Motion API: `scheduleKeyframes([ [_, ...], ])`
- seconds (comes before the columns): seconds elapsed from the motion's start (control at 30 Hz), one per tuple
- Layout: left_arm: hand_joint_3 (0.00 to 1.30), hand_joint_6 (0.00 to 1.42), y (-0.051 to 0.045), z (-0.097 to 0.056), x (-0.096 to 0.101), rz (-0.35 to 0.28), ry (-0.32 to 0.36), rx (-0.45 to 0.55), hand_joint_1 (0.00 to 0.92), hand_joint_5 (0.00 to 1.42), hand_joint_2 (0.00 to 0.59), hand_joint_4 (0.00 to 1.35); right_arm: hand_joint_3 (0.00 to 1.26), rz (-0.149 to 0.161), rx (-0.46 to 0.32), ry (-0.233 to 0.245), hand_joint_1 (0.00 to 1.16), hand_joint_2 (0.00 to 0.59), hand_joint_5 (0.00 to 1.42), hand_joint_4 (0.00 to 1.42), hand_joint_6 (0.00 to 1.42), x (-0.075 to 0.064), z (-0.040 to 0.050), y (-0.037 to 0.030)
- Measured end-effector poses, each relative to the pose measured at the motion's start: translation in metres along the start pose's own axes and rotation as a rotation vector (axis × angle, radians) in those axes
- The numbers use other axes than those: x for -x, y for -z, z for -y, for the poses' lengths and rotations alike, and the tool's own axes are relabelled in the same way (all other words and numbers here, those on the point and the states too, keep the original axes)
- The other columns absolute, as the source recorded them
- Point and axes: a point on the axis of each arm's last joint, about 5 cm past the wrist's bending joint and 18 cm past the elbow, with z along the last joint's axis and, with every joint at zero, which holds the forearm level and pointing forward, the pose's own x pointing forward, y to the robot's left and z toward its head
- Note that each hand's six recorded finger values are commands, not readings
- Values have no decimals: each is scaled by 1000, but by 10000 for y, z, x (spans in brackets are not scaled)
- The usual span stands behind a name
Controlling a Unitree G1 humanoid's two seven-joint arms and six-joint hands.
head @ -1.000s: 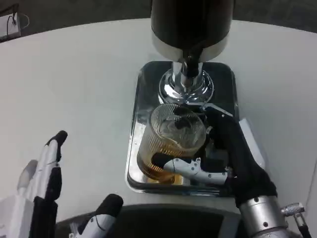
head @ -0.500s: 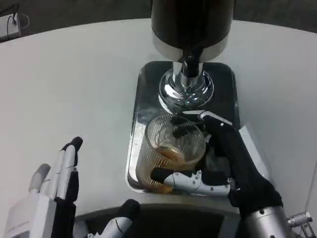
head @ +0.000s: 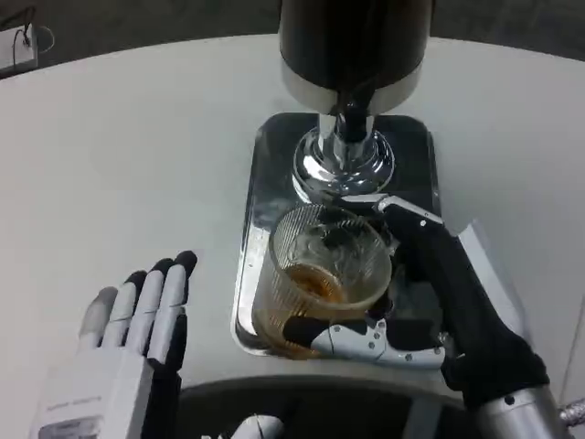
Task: Grasp the cup under the faucet to collect the drink, then remove the cup.
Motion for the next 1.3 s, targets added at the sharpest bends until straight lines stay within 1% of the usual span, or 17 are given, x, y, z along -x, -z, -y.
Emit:
scheduleKeyframes([
  [0.13,0,0,-9,-7,0,-6,6,-4,0,0,87,0,712,11,-5,-14,1162,98,1115,931,1407,50,41,-36],
  [0.27,0,0,-35,-8,21,-3,21,-30,0,0,84,0,712,26,4,-41,1162,102,1115,931,1407,114,98,-73],
  [0.33,0,0,-46,-17,33,2,23,-47,0,0,83,0,712,27,3,-45,1162,103,1115,931,1407,138,116,-86],
  [0.5,0,0,-57,-41,74,0,30,-72,0,0,74,0,711,38,-3,-41,1162,104,1115,931,1407,167,174,-119],
  [0.57,0,0,-65,-47,92,2,36,-95,0,0,72,0,711,53,-3,-38,1162,105,1115,931,1407,167,201,-147],
  [0.7,0,0,-102,-61,126,10,42,-97,0,0,67,0,711,74,4,-43,1162,108,1115,931,1407,177,242,-189],
  [0.8,0,0,-127,-54,155,17,57,-111,0,0,63,0,711,82,9,-50,1162,110,1115,931,1407,189,267,-210],
  [0.9,0,0,-152,-54,179,22,67,-111,0,0,59,0,711,92,9,-51,1162,112,1115,931,1407,216,313,-238],
  [0.97,0,0,-178,-68,173,37,58,-127,0,0,57,0,711,100,15,-47,1162,112,1115,931,1407,227,346,-257],
  [1.07,0,0,-217,-90,161,55,40,-119,0,0,52,0,711,111,19,-46,1162,113,1115,927,1407,232,376,-280],
  [1.3,0,0,-263,-93,157,71,33,-131,0,0,45,0,706,109,32,-65,1162,113,1115,925,1407,265,444,-287],
])
